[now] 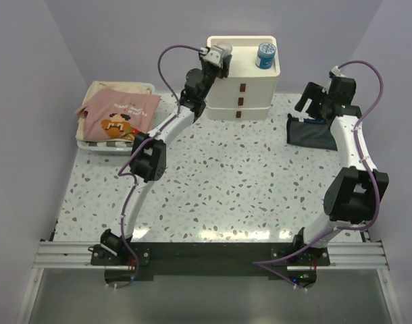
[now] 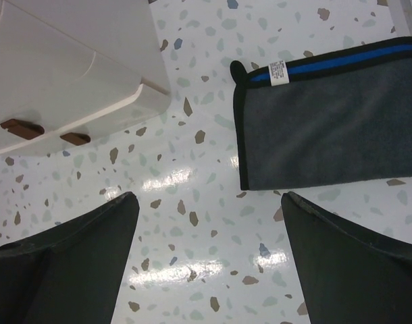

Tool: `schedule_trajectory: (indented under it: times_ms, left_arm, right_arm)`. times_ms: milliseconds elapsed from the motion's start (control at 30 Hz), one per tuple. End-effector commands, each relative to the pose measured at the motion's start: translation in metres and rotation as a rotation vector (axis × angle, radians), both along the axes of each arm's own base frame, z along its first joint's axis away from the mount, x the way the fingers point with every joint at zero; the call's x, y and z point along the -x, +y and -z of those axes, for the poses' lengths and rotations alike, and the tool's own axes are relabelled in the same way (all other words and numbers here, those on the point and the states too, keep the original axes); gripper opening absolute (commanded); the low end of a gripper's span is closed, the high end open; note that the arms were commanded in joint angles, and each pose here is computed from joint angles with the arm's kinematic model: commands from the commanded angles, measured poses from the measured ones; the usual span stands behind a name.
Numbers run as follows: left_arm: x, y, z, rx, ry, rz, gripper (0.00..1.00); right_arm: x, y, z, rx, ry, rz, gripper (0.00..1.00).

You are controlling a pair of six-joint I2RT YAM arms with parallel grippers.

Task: Sort the stationery into containers
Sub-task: Place the stationery in the storage box, then reset both arms

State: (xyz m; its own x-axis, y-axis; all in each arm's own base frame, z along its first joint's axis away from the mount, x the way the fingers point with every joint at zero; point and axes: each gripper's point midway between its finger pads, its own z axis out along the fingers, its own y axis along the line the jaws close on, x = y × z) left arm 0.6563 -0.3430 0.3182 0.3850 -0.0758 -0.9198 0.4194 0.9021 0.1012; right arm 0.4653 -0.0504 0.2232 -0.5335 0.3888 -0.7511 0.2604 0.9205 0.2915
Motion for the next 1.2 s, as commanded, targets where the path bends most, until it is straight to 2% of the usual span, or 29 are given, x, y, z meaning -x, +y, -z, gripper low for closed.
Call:
schedule_trajectory:
  times_ms: [0, 267, 433, 533, 567, 600, 633, 667, 700, 733, 767, 800, 833, 867, 900, 967, 1000, 1033, 1100, 1133, 1167]
  left_arm:
    - [0.002, 0.021, -0.047, 0.073, -0.108, -0.045, 0.68]
    - [-0.001, 0.028, -0.051, 0.039, -0.133, -0.057, 0.84]
    - [0.01, 0.031, -0.078, 0.039, -0.196, -0.051, 0.94]
    - [0.037, 0.03, -0.121, 0.017, -0.302, -0.017, 1.0]
    - [0.058, 0.035, -0.157, 0.017, -0.372, -0.013, 1.0]
    - [0.073, 0.034, -0.174, 0.009, -0.425, 0.01, 1.0]
    - [0.08, 0.031, -0.171, -0.014, -0.418, 0.023, 1.0]
    - [0.104, 0.04, -0.205, -0.006, -0.468, 0.025, 1.0]
    - [0.115, 0.04, -0.211, -0.019, -0.476, 0.041, 1.0]
    - [0.114, 0.04, -0.192, -0.052, -0.428, 0.046, 1.0]
    - [0.134, 0.058, -0.219, -0.049, -0.457, 0.004, 1.0]
    - [0.135, 0.066, -0.213, -0.057, -0.418, -0.027, 1.0]
    - [0.129, 0.071, -0.184, -0.091, -0.338, -0.056, 1.0]
    - [0.14, 0.09, -0.196, -0.111, -0.342, -0.115, 1.0]
    - [0.129, 0.11, -0.16, -0.132, -0.224, -0.212, 1.0]
    - [0.134, 0.15, -0.154, -0.084, -0.129, -0.341, 1.0]
    - [0.128, 0.168, -0.116, -0.113, -0.003, -0.406, 1.0]
    - [0.134, 0.18, -0.115, -0.07, 0.044, -0.408, 1.0]
    - [0.133, 0.202, -0.07, -0.127, 0.183, -0.421, 1.0]
    - [0.139, 0.21, -0.068, -0.115, 0.202, -0.431, 1.0]
    - [0.143, 0.209, -0.047, -0.159, 0.25, -0.414, 1.0]
  right_arm:
    - [-0.011, 0.001, -0.009, -0.017, -0.039, 0.004, 0.91]
    - [-0.014, 0.003, -0.009, -0.027, -0.044, 0.002, 0.91]
    - [-0.008, 0.003, -0.01, -0.024, -0.043, 0.0, 0.91]
    - [-0.005, 0.003, -0.012, -0.013, -0.05, -0.005, 0.93]
    - [-0.004, 0.002, -0.012, -0.005, -0.049, -0.003, 0.97]
    - [-0.003, 0.0, -0.014, 0.015, -0.05, -0.005, 0.99]
    - [-0.002, -0.002, -0.017, 0.031, -0.061, -0.003, 0.99]
    - [-0.001, -0.008, -0.016, 0.059, -0.058, 0.017, 0.99]
    - [-0.001, -0.012, -0.016, 0.083, -0.058, 0.024, 0.99]
    - [-0.002, -0.014, -0.013, 0.099, -0.051, 0.03, 0.99]
    - [-0.002, -0.016, -0.013, 0.113, -0.047, 0.035, 0.99]
    - [-0.002, -0.02, -0.012, 0.129, -0.042, 0.057, 0.99]
    - [-0.002, -0.021, -0.01, 0.139, -0.034, 0.063, 0.99]
    - [-0.008, -0.02, -0.01, 0.161, -0.025, 0.058, 0.99]
    - [-0.008, -0.022, -0.008, 0.212, 0.001, 0.086, 0.99]
    - [-0.011, -0.02, -0.005, 0.239, 0.048, 0.101, 0.99]
    - [-0.01, -0.015, -0.003, 0.255, 0.071, 0.098, 0.99]
    - [-0.011, -0.017, -0.005, 0.276, 0.071, 0.114, 0.99]
    - [-0.012, -0.013, -0.011, 0.293, 0.054, 0.118, 0.99]
    - [-0.011, -0.01, -0.011, 0.291, 0.05, 0.116, 0.99]
    - [-0.008, -0.008, -0.02, 0.287, 0.024, 0.113, 0.99]
